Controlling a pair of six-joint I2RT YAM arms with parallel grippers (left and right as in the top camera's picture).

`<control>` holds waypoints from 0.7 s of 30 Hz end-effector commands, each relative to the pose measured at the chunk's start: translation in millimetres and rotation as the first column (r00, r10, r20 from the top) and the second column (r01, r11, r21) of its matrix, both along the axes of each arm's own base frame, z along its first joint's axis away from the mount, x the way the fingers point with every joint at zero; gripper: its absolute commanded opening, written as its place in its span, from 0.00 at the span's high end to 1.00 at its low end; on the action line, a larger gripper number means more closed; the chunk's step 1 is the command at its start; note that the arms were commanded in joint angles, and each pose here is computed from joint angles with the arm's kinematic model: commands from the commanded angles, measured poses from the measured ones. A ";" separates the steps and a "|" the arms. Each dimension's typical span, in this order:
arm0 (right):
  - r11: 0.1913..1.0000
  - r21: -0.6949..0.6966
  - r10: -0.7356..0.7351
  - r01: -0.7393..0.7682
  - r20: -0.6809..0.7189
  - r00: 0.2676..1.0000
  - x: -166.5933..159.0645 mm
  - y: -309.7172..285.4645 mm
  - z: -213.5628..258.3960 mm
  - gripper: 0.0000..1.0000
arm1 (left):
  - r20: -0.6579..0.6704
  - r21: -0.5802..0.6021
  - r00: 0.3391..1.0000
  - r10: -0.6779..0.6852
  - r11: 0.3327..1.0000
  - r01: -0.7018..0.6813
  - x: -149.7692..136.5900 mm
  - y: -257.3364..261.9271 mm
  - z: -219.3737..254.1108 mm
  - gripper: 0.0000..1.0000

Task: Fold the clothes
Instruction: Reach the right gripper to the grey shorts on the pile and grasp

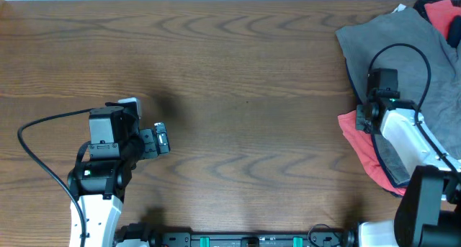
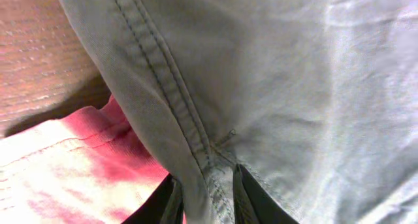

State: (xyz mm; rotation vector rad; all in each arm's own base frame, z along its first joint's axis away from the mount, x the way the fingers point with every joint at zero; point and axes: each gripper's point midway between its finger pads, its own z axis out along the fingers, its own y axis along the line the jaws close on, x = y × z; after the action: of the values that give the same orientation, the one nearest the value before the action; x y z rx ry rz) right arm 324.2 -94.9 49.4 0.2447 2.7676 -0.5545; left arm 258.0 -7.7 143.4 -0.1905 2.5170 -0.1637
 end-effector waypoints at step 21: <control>0.993 0.115 0.020 -0.029 0.080 0.997 7.8 16.3 16.3 0.57 | 0.021 -0.006 1.000 0.007 1.000 -0.007 3.9 -0.1 9.2 0.02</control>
State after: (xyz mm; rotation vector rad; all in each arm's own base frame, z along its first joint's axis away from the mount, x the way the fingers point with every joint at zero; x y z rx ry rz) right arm 327.4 -82.2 63.6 0.2366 2.7351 -0.4368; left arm 258.1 -7.7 143.5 -0.1905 2.5166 -0.1637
